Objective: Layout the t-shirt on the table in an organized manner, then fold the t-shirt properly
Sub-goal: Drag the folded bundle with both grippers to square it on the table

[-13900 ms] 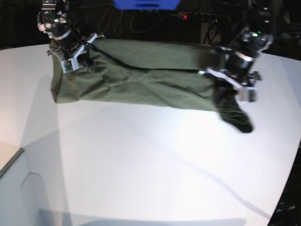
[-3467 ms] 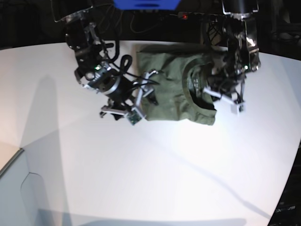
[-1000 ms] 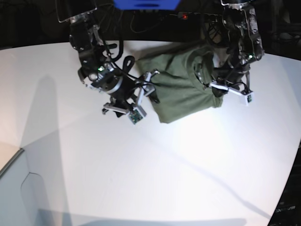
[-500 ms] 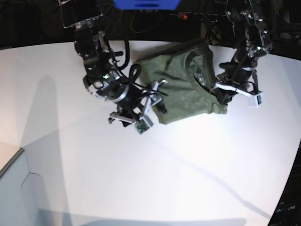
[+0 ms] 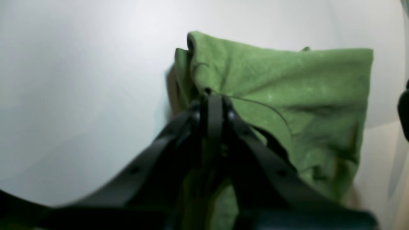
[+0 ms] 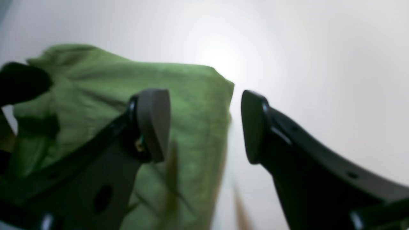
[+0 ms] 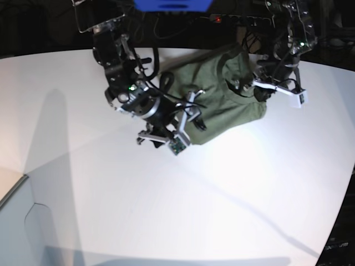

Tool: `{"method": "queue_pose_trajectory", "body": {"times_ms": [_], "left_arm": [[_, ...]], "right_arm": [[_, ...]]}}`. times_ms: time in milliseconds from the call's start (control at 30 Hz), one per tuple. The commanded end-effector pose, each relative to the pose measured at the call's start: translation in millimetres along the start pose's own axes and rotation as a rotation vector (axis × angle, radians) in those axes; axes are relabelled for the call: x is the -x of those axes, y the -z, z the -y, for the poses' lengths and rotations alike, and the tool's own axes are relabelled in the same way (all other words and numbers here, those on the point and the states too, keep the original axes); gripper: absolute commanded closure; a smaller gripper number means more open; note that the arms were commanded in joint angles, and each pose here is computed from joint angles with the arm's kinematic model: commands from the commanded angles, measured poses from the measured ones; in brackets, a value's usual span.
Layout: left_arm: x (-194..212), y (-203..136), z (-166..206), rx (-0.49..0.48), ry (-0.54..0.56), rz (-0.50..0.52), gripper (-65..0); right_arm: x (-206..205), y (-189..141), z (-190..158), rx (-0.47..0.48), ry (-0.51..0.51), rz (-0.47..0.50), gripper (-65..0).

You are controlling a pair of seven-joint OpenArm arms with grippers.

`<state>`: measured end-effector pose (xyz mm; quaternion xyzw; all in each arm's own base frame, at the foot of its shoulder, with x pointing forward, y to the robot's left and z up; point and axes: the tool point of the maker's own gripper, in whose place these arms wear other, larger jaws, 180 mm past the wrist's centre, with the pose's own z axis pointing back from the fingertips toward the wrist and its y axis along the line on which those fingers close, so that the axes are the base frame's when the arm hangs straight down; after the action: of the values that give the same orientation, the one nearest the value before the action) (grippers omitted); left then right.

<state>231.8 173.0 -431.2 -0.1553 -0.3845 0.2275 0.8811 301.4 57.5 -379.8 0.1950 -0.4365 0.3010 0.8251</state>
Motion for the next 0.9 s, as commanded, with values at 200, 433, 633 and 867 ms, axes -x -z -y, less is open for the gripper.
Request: {"method": "queue_pose_trajectory", "body": {"times_ms": [200,433,633,867], "left_arm": [[10.5,12.0,-7.7,-0.006,-0.027,-0.031,0.0],[11.7,13.6,-8.9,-0.008,-0.03,-0.035,0.0],[11.1,13.8,-9.1,-0.011,-0.03,-0.034,0.0],[3.1,17.5,-5.5,-0.003,-0.027,-0.019,0.0]], "right_arm": [[-27.6,5.0,-4.6,-0.02,-0.01,0.072,-33.8],[-16.7,27.4,-13.8,-0.071,-0.037,0.01,-6.0],[9.6,54.3,-9.7,-0.096,-0.007,-0.098,0.0],[29.0,67.6,-2.1,-0.104,0.019,-0.123,0.0]]}}
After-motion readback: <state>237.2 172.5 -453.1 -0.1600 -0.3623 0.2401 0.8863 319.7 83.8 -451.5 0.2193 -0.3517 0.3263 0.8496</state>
